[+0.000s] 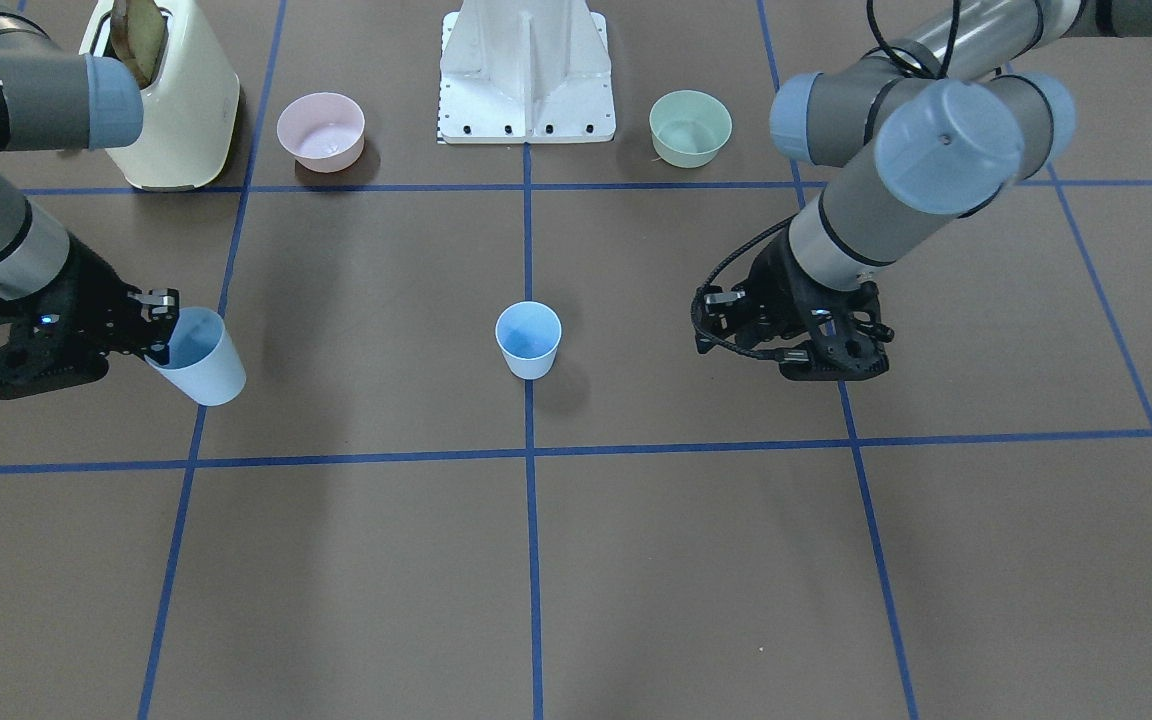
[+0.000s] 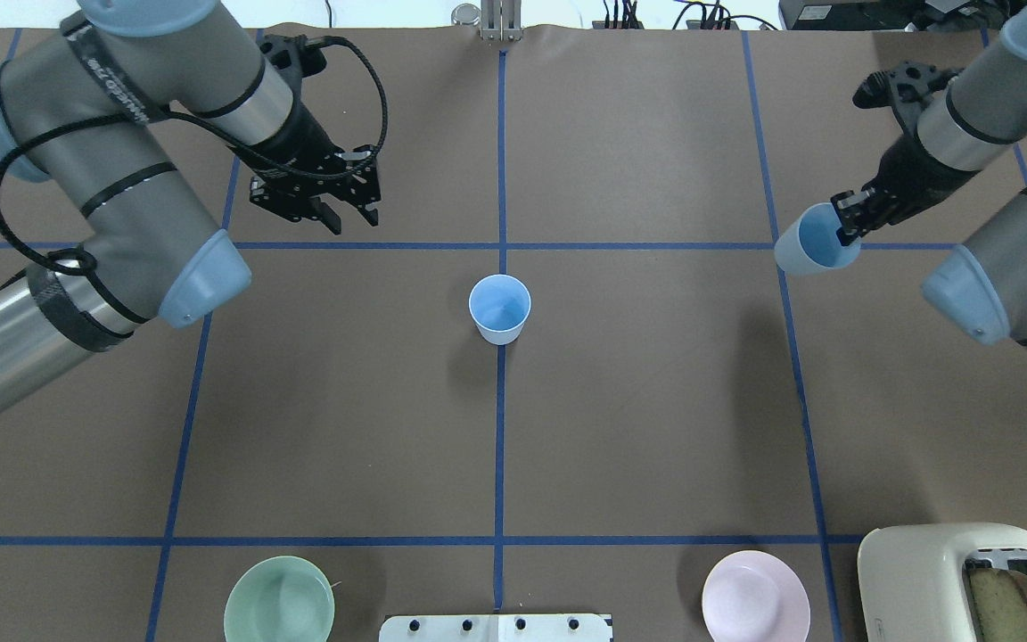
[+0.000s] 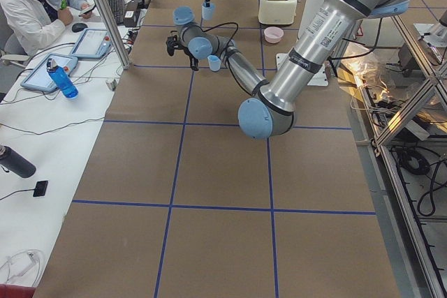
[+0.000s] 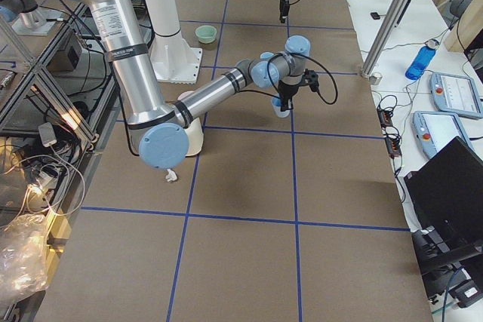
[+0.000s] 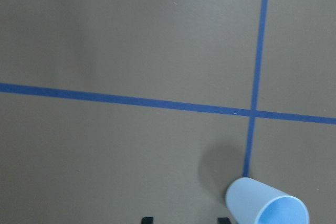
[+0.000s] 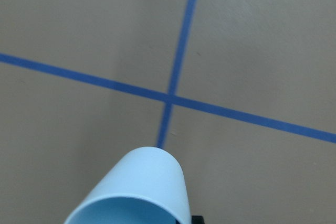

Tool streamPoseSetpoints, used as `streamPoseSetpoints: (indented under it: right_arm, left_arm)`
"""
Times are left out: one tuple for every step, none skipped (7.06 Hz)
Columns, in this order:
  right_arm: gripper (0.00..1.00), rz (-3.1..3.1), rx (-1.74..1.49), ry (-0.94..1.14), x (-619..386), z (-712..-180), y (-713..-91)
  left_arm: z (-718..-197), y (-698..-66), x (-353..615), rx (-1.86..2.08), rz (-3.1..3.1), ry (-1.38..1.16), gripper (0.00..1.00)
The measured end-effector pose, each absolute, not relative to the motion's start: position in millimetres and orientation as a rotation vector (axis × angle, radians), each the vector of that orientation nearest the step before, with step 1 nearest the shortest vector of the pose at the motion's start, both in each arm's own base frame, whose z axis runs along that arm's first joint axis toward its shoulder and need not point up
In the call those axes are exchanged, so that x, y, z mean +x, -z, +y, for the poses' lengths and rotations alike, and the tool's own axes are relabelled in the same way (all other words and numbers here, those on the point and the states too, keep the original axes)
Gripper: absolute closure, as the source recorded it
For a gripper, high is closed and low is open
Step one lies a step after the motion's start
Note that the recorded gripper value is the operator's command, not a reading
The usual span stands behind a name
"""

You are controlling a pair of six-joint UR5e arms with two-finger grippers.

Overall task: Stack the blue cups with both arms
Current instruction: 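Carry the right cup over the center cup while the left gripper withdraws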

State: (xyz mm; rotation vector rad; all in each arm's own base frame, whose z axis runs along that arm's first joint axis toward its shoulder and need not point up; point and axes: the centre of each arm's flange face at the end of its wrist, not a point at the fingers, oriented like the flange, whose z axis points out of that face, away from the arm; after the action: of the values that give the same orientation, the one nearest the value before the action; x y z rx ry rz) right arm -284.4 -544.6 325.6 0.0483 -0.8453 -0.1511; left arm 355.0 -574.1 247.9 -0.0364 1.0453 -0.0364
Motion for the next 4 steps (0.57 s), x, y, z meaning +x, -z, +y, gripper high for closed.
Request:
streamPoseSetpoints:
  right_arm:
    - [1.0,-0.868,0.037,0.13,-307.2,-538.9,-292.2]
    - [1.0,-0.889,0.024,0.107,-330.3,-531.5,-263.7]
    - [1.0,-0.909,0.009,0.086,-353.9,-522.3,-237.2]
    - [1.0,-0.924,-0.004,0.072,-375.8,-512.1,-214.3]
  left_arm:
    - [-583.4,-269.6,333.2,-0.008,1.019,-0.009,0.47]
    - [-589.3,-294.5,313.9,0.022,0.993,-0.063,0.46]
    - [-592.5,-321.5,296.9,0.048,0.968,-0.117,0.46]
    - [-592.9,-346.7,284.6,0.065,0.946,-0.166,0.46]
